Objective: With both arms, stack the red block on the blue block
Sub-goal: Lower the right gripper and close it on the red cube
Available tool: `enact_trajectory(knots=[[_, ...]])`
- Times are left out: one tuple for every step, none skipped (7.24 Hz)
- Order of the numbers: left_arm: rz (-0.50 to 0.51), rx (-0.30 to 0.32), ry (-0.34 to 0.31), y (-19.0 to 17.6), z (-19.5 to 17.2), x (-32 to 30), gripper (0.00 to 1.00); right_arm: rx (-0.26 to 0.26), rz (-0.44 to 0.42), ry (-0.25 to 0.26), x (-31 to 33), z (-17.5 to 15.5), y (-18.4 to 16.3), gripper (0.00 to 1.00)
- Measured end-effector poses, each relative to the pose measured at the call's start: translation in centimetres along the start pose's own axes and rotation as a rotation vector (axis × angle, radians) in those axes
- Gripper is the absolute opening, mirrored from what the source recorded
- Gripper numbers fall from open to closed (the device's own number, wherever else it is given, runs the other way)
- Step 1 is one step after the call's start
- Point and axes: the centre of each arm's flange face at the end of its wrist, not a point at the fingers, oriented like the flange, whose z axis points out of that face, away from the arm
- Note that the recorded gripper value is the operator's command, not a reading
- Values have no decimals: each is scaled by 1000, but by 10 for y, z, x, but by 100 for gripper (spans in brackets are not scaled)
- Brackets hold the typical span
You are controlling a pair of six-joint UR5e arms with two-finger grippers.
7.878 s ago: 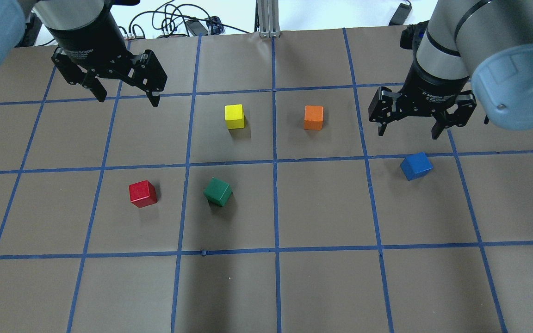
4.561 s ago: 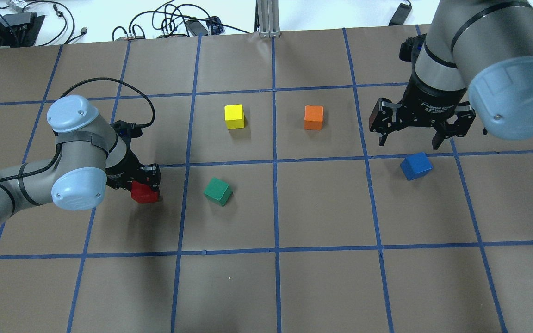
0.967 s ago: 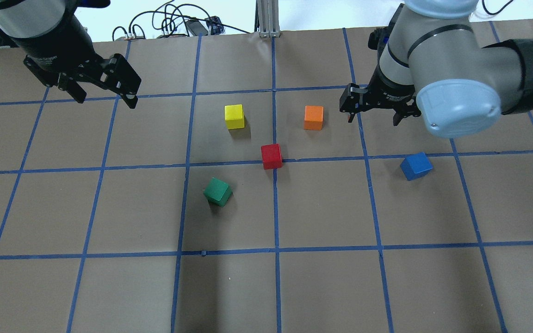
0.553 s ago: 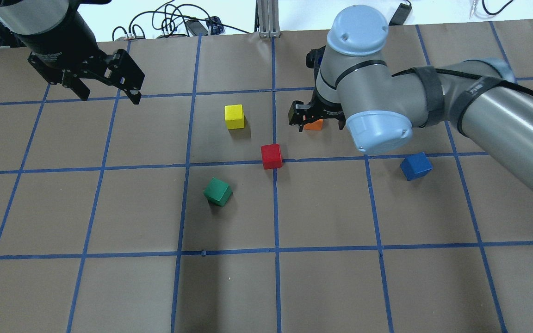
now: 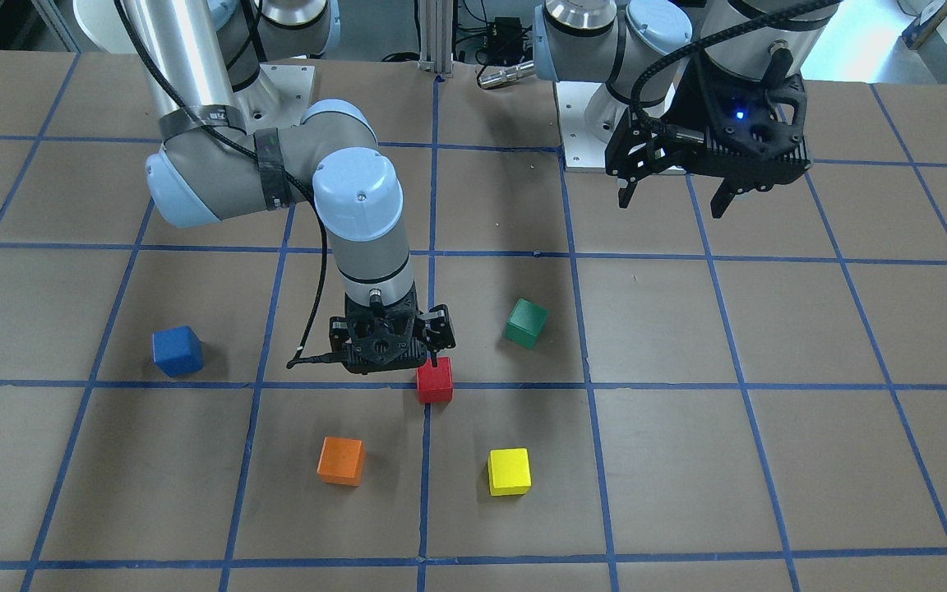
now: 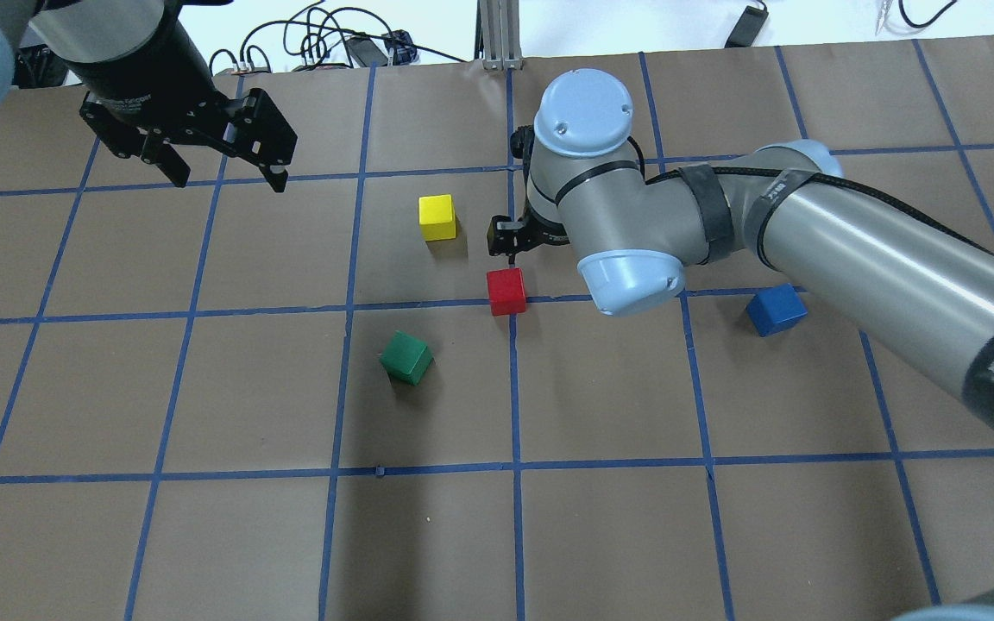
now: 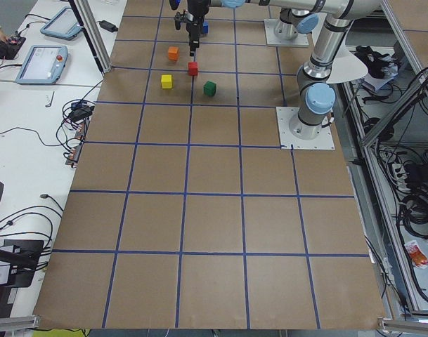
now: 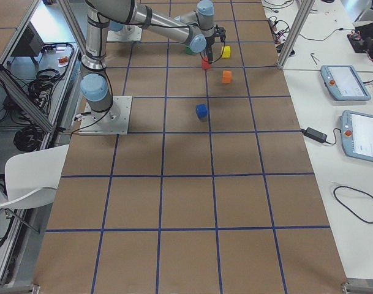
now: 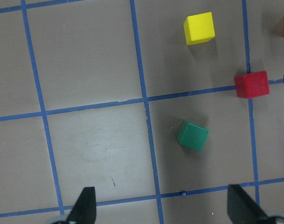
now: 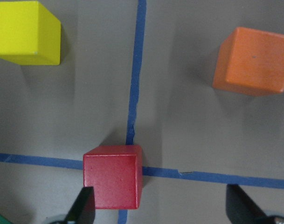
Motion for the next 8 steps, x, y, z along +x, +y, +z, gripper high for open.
enact_trajectory(knots=[[-3, 0, -2, 0, -2, -1, 100, -10, 8, -3, -4, 9, 2, 100], [-5, 0, -2, -1, -3, -1, 100, -16, 8, -6, -7, 17, 2, 100], [-4, 1, -1, -1, -3, -1, 100, -13, 2, -10, -11, 25, 2, 100], [-4, 3, 0, -2, -3, -1, 100, -10, -4, -14, -15, 35, 3, 100], [-5, 6, 0, -2, -4, -2, 100, -17, -8, -13, -17, 45, 4, 100], [-4, 6, -1, -1, -4, -2, 100, -25, -10, -11, -17, 52, 6, 94], [-4, 3, -1, 0, -3, -2, 100, -31, -10, -10, -17, 56, 6, 67], [-1, 3, -2, 0, -3, -2, 100, -36, -9, -10, -18, 59, 7, 30]])
